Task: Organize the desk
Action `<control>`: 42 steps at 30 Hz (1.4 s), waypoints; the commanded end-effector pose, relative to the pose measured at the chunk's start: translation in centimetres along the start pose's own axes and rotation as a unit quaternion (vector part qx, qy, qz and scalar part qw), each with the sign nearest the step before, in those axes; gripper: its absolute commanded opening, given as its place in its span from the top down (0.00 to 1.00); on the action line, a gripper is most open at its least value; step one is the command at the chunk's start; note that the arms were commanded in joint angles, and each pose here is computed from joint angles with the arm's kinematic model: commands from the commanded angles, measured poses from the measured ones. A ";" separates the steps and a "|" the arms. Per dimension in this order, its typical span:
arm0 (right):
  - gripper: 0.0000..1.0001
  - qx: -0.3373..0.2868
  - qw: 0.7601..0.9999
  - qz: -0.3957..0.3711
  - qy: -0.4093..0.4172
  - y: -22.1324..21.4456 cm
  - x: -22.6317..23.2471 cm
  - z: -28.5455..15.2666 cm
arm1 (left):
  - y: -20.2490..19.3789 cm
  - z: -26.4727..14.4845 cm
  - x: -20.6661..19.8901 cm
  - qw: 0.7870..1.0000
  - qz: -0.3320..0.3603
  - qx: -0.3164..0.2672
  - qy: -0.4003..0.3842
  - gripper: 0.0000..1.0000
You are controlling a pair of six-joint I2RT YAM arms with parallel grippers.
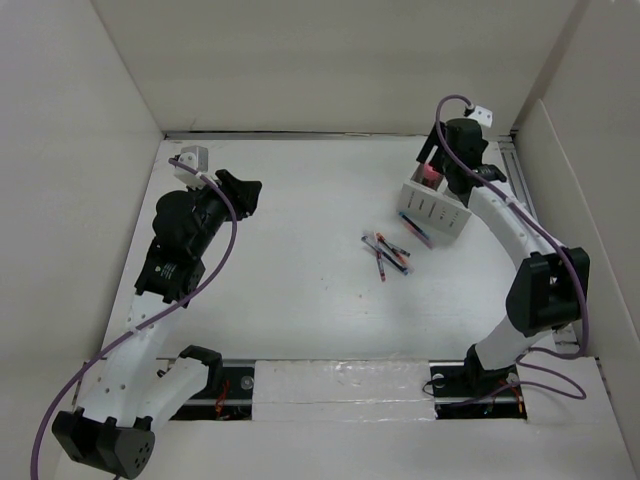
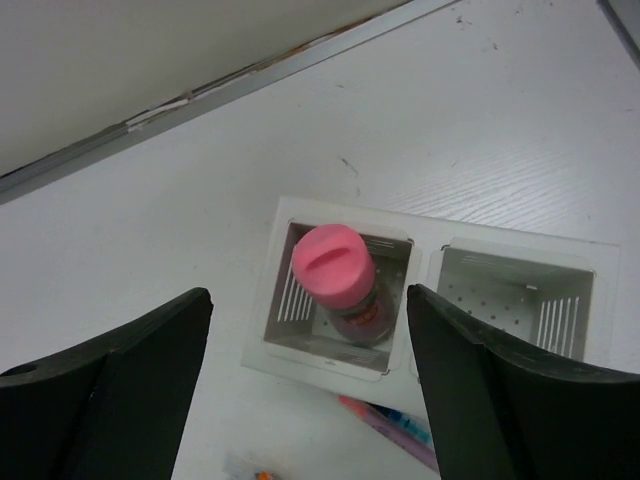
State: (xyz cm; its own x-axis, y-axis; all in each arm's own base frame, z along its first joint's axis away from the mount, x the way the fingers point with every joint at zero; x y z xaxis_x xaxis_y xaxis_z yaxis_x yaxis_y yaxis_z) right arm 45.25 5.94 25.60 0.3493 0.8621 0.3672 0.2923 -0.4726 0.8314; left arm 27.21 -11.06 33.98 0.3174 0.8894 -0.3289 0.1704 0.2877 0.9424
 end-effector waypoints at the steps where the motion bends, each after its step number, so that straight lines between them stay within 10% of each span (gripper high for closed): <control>1: 0.16 -0.042 0.998 0.021 0.039 1.8 2.2 -3.2 | 0.6 0.0 -0.3 1.000 -0.001 -0.018 -0.012 0.62; 4: 0.35 -0.042 0.997 0.026 0.064 0.0 3.0 -5.8 | 0.6 -0.1 -0.2 1.000 -0.001 -0.018 -0.010 0.62; 5: 0.60 -0.051 0.995 0.035 0.079 0.0 3.1 -7.3 | 0.6 -0.1 -0.2 1.000 -0.002 -0.019 -0.009 0.62; 8: 0.93 -0.016 0.994 0.038 0.096 -5.3 2.5 -8.7 | 0.8 -0.2 -0.2 1.000 -0.001 -0.023 -0.009 0.62; 10: 0.98 -0.016 0.994 0.040 0.103 -7.2 1.9 -9.9 | 0.7 0.0 -0.3 1.000 -0.001 -0.019 -0.010 0.62; 13: 0.92 0.024 0.997 0.025 0.070 -11.5 -1.0 -9.1 | 0.5 0.1 -0.3 1.000 -0.002 -0.016 -0.014 0.62; 20: 0.39 0.122 0.991 0.031 0.038 -16.1 -3.9 -5.5 | 0.5 0.1 -0.2 1.000 -0.003 -0.016 -0.010 0.62; 42: 0.40 0.182 0.982 0.047 -0.029 -16.9 -5.4 0.3 | 1.1 -0.5 -0.1 1.000 0.002 -0.030 0.000 0.62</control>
State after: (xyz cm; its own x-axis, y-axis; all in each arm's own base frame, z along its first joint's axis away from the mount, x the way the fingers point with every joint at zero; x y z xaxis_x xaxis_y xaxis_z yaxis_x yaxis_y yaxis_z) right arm 37.49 9.20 8.44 0.4248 0.8147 0.3946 0.5738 -0.5795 0.5787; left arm 27.07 -10.98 34.14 0.3158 0.8891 -0.3313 0.1648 0.2924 0.9420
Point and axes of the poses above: each gripper's point midway between its finger pads, its own z axis out along the fingers, its own x axis along the line the jaws close on, y = z × x, the point moved 4 cm from there along -z, back along the fingers, and after that the axes turned 8 degrees about z, right-handed, at the moved point
